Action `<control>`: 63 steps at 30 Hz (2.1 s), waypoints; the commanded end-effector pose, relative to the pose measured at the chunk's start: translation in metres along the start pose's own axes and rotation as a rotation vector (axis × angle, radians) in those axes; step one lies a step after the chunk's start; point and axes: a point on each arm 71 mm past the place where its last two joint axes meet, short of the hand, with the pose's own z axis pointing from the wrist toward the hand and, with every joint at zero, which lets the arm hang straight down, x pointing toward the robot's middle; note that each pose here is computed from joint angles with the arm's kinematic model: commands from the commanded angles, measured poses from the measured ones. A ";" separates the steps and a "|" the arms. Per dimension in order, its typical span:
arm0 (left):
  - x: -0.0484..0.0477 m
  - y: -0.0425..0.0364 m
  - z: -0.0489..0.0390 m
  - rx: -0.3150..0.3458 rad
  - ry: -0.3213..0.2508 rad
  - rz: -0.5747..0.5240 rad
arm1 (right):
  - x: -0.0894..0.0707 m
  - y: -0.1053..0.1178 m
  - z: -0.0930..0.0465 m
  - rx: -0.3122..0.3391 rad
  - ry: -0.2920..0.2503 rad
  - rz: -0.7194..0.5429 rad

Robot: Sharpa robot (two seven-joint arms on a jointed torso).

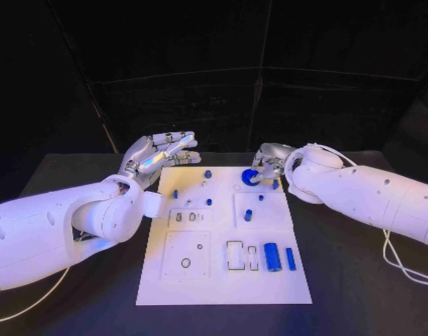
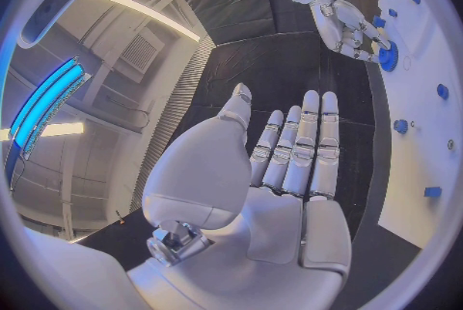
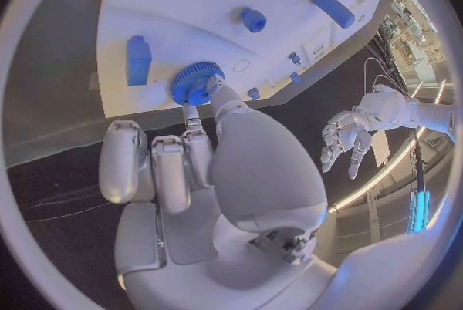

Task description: Assemble the parts on the task board

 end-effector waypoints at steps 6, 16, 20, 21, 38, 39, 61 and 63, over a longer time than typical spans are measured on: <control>0.0010 -0.0012 0.0001 0.005 0.016 -0.002 | -0.009 0.018 -0.009 -0.073 -0.170 -0.031; 0.0020 -0.0010 0.0003 0.004 0.020 -0.005 | -0.005 0.064 -0.015 -0.190 -0.201 -0.045; 0.0019 -0.0010 0.0004 0.004 0.020 -0.005 | -0.002 0.079 -0.012 -0.218 -0.196 -0.056; 0.0018 -0.0010 0.0004 0.004 0.019 -0.004 | 0.000 0.083 -0.011 -0.224 -0.194 -0.060; 0.0060 -0.0009 0.0010 0.005 0.024 -0.007 | 0.027 0.124 0.006 -0.262 -0.104 -0.095; 0.0061 -0.0009 0.0010 0.005 0.024 -0.007 | 0.027 0.125 0.007 -0.262 -0.101 -0.097; 0.0057 -0.0005 0.0018 0.003 0.024 -0.006 | 0.036 0.130 0.014 -0.237 -0.063 -0.129; 0.0056 -0.0004 0.0019 0.003 0.024 -0.006 | 0.035 0.129 0.015 -0.230 -0.074 -0.127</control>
